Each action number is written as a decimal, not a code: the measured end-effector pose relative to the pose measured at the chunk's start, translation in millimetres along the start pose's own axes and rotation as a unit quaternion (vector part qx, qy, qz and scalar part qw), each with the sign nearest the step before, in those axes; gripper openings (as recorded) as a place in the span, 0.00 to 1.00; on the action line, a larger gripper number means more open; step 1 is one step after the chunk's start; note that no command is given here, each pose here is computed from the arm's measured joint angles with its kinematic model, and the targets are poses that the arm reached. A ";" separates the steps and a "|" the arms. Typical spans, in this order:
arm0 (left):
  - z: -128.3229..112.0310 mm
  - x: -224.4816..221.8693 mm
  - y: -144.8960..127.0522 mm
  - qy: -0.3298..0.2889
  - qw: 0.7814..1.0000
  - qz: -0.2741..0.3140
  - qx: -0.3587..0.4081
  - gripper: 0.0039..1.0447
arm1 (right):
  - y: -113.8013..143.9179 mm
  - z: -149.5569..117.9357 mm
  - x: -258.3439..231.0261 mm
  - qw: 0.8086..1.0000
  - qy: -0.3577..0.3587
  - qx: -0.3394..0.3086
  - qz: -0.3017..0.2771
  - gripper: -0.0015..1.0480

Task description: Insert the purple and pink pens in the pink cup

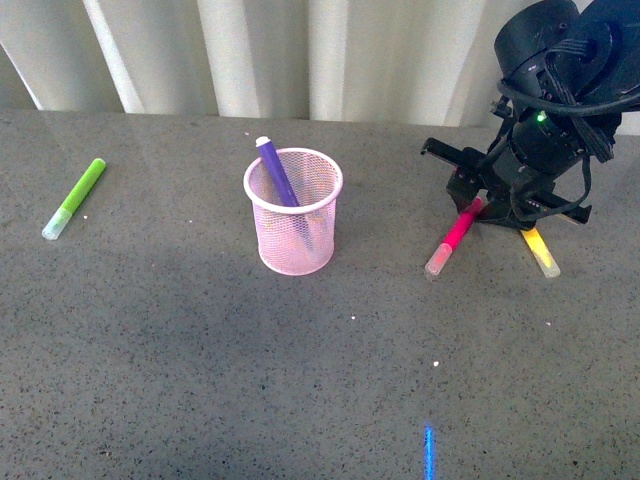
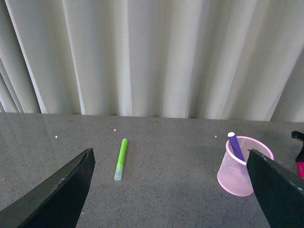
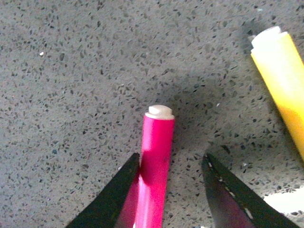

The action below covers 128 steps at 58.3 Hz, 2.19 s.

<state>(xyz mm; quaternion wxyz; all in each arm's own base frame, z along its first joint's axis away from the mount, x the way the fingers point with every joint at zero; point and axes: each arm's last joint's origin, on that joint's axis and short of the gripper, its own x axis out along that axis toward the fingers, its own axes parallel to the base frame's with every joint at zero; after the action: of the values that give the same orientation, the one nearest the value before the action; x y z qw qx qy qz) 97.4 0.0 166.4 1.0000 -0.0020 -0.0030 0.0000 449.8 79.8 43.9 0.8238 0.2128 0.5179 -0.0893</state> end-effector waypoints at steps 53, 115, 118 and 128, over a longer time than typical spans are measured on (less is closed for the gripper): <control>0.0 0.0 0.0 0.000 1.000 0.000 0.000 0.94 | 80.7 2.7 -156.9 0.894 -0.271 -0.147 0.324 0.10; 0.0 0.0 0.0 0.000 1.000 0.000 0.000 0.94 | 132.3 -60.3 -94.8 0.846 -0.255 -0.370 0.288 0.10; 0.0 0.0 0.0 0.000 1.000 0.000 0.000 0.94 | 131.0 -61.2 -91.6 0.843 -0.259 -0.374 0.287 0.10; 0.0 0.0 0.0 0.000 1.000 0.000 0.000 0.94 | 128.1 -65.6 -79.4 0.840 -0.260 -0.382 0.284 0.10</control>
<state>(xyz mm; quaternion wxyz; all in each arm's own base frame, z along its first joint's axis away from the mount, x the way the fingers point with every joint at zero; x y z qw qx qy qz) 97.4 0.0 166.4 1.0000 -0.0020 -0.0030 0.0000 407.8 217.5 123.3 0.9334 -0.0125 0.1947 0.3012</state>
